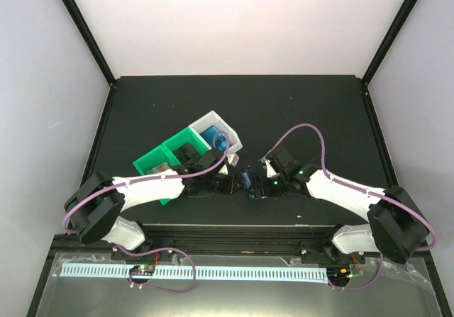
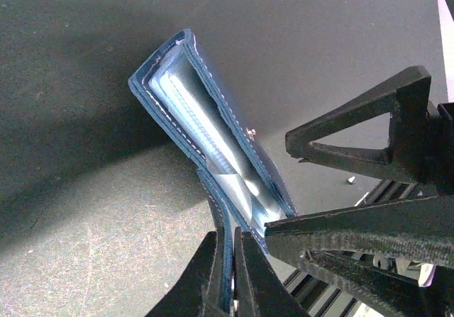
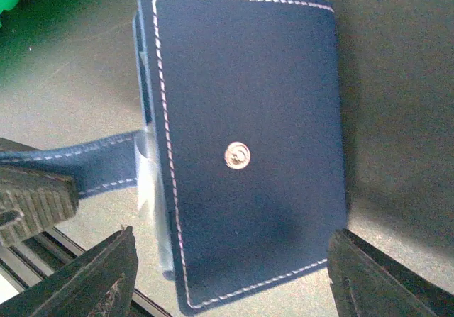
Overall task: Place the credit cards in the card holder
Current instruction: Open the card holder at the center of the board.
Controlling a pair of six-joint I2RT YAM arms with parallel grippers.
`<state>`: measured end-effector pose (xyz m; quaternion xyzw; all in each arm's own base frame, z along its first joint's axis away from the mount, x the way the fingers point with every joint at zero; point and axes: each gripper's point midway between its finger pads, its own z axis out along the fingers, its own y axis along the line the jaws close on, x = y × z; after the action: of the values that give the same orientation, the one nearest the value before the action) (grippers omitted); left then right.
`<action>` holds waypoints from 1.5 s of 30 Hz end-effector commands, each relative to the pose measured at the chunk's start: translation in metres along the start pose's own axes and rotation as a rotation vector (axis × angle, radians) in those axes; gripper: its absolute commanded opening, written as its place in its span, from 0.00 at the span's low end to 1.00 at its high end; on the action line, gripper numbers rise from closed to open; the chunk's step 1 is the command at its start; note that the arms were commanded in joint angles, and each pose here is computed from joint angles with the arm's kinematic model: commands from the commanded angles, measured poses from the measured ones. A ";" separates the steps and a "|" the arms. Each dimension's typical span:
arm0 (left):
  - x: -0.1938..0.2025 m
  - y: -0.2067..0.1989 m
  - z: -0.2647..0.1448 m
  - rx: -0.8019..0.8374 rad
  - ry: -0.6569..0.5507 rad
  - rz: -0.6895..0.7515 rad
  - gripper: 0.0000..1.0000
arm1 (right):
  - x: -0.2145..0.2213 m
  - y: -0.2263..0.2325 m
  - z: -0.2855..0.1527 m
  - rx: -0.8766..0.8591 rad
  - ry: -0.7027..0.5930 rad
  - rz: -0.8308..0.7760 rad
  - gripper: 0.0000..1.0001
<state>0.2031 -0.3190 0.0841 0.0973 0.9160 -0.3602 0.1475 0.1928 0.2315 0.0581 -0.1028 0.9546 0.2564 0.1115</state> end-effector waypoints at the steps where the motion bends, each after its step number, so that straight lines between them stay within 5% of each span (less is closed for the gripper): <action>1: -0.010 -0.020 -0.008 0.073 -0.024 0.051 0.02 | -0.008 0.002 0.000 0.052 -0.012 -0.049 0.74; 15: -0.006 -0.007 -0.009 0.009 -0.024 0.047 0.02 | -0.018 -0.047 -0.012 0.346 -0.082 0.006 0.64; 33: 0.001 0.011 -0.005 -0.060 -0.004 0.041 0.02 | -0.033 -0.102 -0.033 0.720 -0.149 0.007 0.69; 37: 0.001 0.009 -0.004 -0.050 0.004 0.044 0.02 | -0.041 -0.091 -0.036 0.690 -0.151 -0.001 0.68; 40: 0.000 0.003 -0.005 -0.029 0.006 0.052 0.02 | -0.043 -0.065 -0.032 0.538 -0.146 -0.030 0.59; 45: -0.003 -0.006 -0.006 0.006 0.010 0.066 0.02 | -0.042 -0.030 -0.029 0.342 -0.129 -0.071 0.24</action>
<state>0.2010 -0.3116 0.0783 0.1127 0.9221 -0.3389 0.1490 0.2389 0.1660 0.0614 -0.0681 0.9785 0.0087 0.1945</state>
